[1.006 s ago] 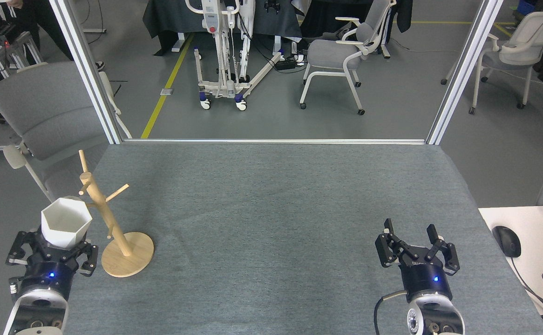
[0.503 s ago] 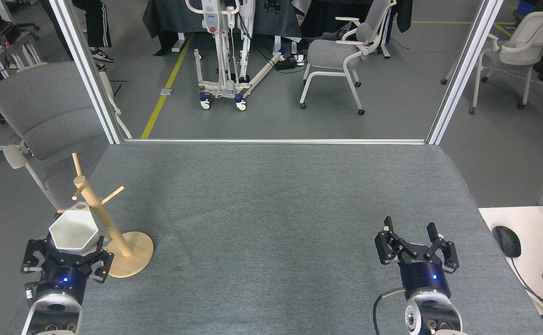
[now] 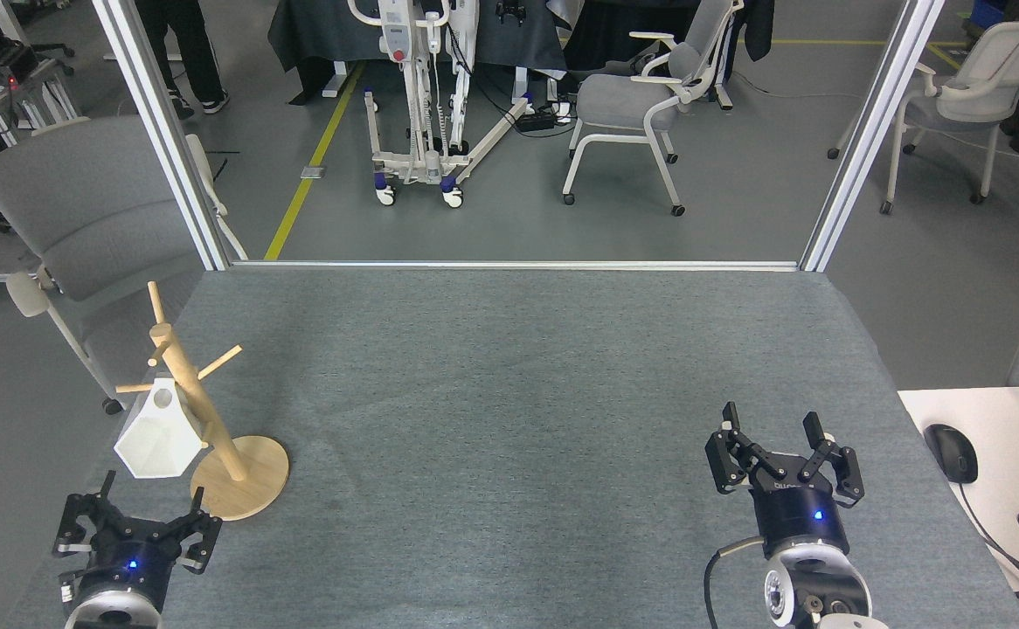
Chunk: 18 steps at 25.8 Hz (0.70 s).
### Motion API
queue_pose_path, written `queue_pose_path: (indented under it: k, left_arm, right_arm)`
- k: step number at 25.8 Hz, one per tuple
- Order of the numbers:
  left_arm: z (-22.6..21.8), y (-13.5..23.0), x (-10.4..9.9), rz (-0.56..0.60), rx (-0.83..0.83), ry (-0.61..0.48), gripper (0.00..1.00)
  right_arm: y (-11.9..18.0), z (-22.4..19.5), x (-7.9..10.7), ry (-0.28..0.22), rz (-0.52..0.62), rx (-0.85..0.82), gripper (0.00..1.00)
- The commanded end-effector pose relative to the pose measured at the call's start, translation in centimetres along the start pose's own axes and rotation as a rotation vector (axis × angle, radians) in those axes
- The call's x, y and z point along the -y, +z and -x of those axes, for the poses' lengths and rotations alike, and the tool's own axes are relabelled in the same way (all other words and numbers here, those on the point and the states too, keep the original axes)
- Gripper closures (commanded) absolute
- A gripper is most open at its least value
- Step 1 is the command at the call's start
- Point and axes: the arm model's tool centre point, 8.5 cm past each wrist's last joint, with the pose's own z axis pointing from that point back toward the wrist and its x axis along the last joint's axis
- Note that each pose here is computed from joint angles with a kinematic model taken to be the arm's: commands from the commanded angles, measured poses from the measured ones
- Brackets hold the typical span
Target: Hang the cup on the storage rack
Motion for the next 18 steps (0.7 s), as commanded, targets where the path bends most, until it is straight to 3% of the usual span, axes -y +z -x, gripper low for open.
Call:
queue_pose_path:
  k: [1, 4, 7, 12, 15, 18]
  left_arm:
    - [-0.8, 0.9, 2.2, 0.023, 0.03, 0.02, 0.02]
    - [-1.6, 1.8, 2.9, 0.009, 0.06, 0.091, 0.02]
    - [-4.5, 2.3, 1.2, -0.063, 0.139, 0.208, 0.02]
    - [-11.1, 3.5, -5.7, -0.201, 0.278, 0.389, 0.02]
    - [-14.2, 3.8, -10.3, -0.299, 0.346, 0.372, 0.02]
    - [-16.4, 3.4, -15.2, -0.375, 0.307, 0.377, 0.02]
  right_arm:
    - [-0.7, -0.4, 0.3, -0.005, 0.004, 0.005, 0.0]
    - [-0.8, -0.2, 0.4, 0.001, 0.006, 0.007, 0.0]
    - [-1.2, -0.6, 0.2, -0.01, -0.002, 0.006, 0.0]
    - [-1.4, -0.2, 0.4, 0.0, 0.001, 0.007, 0.0]
    - [-1.7, -0.5, 0.6, -0.007, 0.005, 0.007, 0.0]
    - [-1.4, -0.3, 0.4, 0.001, -0.001, 0.011, 0.0]
